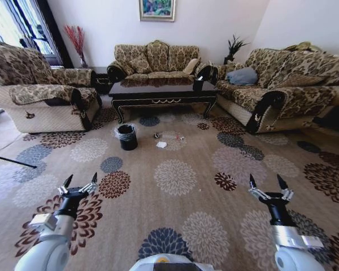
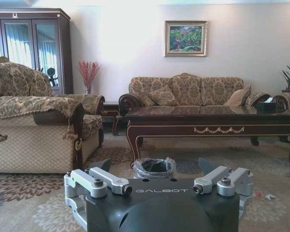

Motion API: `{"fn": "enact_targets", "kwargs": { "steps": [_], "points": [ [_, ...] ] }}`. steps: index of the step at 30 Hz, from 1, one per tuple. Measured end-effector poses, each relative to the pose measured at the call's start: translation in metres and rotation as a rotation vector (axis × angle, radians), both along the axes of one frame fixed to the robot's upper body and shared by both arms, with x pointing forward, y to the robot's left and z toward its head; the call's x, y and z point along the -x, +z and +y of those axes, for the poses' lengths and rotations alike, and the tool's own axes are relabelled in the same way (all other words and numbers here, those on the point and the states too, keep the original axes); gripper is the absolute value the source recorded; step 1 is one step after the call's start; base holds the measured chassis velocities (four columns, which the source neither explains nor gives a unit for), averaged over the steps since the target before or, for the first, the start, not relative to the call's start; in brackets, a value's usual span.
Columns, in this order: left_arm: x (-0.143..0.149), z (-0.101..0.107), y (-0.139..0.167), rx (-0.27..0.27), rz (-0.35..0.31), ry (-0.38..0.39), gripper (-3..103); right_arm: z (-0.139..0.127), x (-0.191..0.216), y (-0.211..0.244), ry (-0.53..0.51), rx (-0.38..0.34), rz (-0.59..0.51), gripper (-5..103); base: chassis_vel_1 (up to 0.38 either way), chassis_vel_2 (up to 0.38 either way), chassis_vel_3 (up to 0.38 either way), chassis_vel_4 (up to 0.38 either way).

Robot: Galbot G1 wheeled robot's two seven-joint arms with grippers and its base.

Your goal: Move to the front of the table and pick up the trash from the floor, then place it into the trash bin.

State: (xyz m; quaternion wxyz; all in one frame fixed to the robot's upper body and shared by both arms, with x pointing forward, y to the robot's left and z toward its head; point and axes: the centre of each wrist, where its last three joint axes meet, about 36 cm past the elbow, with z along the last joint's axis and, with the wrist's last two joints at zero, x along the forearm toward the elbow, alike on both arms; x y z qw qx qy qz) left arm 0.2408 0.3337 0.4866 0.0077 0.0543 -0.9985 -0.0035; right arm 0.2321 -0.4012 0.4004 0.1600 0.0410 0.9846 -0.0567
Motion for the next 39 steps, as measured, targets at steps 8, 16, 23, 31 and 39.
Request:
{"fn": "enact_targets", "kwargs": {
  "steps": [8,16,23,31,39],
  "points": [
    [0.004,-0.005,0.001,0.003,0.005,-0.002,100,0.003,0.001,-0.002,-0.003,-0.013,0.001,100,0.000,0.000,0.000,0.000],
    [0.007,-0.011,0.005,0.015,-0.015,0.005,100,0.010,-0.007,0.000,-0.027,-0.062,-0.024,100,0.000,0.000,0.000,0.000],
    [0.009,-0.016,0.010,0.032,-0.037,0.013,100,0.010,-0.012,0.002,-0.028,-0.069,-0.017,100,0.000,0.000,0.000,0.000],
    [0.011,-0.021,0.010,0.036,-0.041,0.019,100,0.015,-0.009,-0.007,-0.031,-0.084,-0.008,100,0.000,0.000,0.000,0.000],
    [0.011,-0.023,0.005,0.040,-0.040,0.030,100,0.013,-0.008,-0.009,-0.013,-0.066,-0.010,100,0.000,0.000,0.000,0.000]
  ]
}}
